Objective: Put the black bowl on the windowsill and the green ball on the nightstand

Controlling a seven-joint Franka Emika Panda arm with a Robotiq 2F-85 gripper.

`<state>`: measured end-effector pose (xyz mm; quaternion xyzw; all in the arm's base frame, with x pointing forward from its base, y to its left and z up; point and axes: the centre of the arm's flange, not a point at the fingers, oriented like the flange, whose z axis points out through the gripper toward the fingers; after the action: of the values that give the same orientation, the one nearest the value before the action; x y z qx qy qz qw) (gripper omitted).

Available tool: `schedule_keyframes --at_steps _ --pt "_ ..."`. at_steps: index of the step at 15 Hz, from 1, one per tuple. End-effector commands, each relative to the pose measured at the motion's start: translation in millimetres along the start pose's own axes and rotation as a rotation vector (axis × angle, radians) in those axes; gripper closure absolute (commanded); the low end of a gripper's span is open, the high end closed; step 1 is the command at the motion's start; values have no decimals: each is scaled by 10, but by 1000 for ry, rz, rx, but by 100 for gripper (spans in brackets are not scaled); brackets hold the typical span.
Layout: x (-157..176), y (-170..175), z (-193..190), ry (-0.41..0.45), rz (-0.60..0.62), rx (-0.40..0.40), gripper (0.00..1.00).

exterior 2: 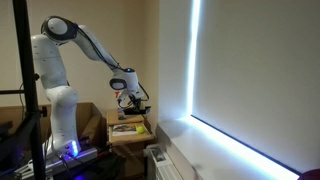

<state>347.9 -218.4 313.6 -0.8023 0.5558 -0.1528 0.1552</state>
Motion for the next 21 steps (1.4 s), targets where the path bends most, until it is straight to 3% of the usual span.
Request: schedule_keyframes --at_steps 1,2,5,6,9,12,15,16,17,21 --pt "699 436 -608 -18 121 134 98" --pt "369 272 -356 7 87 70 93" --pt "634 503 -672 10 125 135 93" --pt "651 443 -513 36 128 108 98" --pt "1424 345 -384 132 319 119 98" --pt "1944 486 -357 215 466 124 98" --pt "2306 665 -6 302 606 92 98" --pt "2366 684 141 306 657 68 98" --pt "1975 682 -307 273 574 112 93" --pt "2111 751 137 269 628 28 98"
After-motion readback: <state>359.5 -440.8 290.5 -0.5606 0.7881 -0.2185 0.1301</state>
